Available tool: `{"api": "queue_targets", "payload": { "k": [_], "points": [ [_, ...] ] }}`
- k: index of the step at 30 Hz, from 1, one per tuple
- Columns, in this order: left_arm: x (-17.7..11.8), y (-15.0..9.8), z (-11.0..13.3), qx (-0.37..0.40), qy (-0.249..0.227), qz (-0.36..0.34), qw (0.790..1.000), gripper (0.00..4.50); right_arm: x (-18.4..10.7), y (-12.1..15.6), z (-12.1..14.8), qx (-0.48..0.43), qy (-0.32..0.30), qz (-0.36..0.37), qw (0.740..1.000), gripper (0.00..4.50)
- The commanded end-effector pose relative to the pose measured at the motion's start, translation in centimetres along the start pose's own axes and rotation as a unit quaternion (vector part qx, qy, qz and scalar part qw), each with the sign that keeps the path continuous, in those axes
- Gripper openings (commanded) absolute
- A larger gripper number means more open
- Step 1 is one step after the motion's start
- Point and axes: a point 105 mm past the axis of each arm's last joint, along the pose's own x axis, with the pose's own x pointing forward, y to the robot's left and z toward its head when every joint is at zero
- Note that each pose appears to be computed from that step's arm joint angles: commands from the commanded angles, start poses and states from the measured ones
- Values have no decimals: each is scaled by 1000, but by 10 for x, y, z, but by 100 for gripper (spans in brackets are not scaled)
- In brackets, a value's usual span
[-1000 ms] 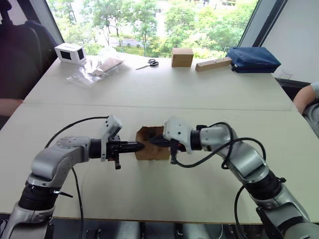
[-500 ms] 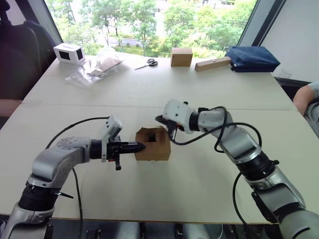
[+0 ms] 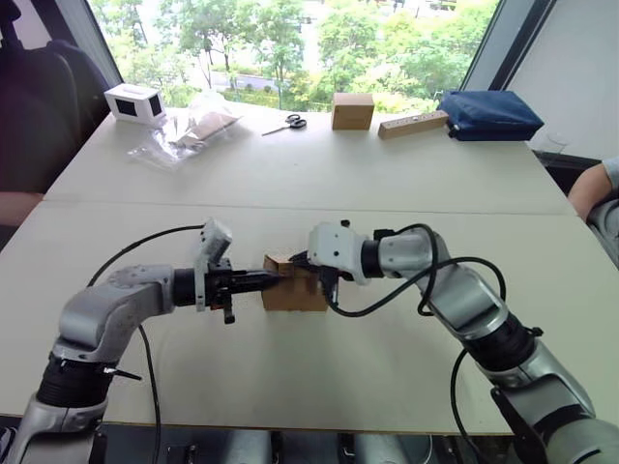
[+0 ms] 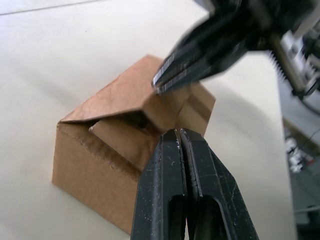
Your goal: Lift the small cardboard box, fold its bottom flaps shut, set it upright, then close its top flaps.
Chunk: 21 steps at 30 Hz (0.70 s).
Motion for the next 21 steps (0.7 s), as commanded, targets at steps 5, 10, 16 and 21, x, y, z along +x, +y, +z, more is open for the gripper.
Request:
{"api": "queue_targets", "payload": {
  "k": [5, 10, 16, 21],
  "points": [
    [-4, 6, 34, 15, -53, 16, 998, 7, -3, -4, 9, -18, -11, -15, 1000, 0],
    [14, 19, 19, 35, -22, 45, 998, 7, -2, -5, 11, -20, -12, -16, 1000, 0],
    [22, 29, 8, 35, -16, 59, 997, 7, -6, -5, 13, -19, -14, -21, 1000, 0],
    [24, 34, 9, 17, -37, 67, 997, 7, -13, -2, 18, -20, -23, -21, 999, 0]
  ]
}}
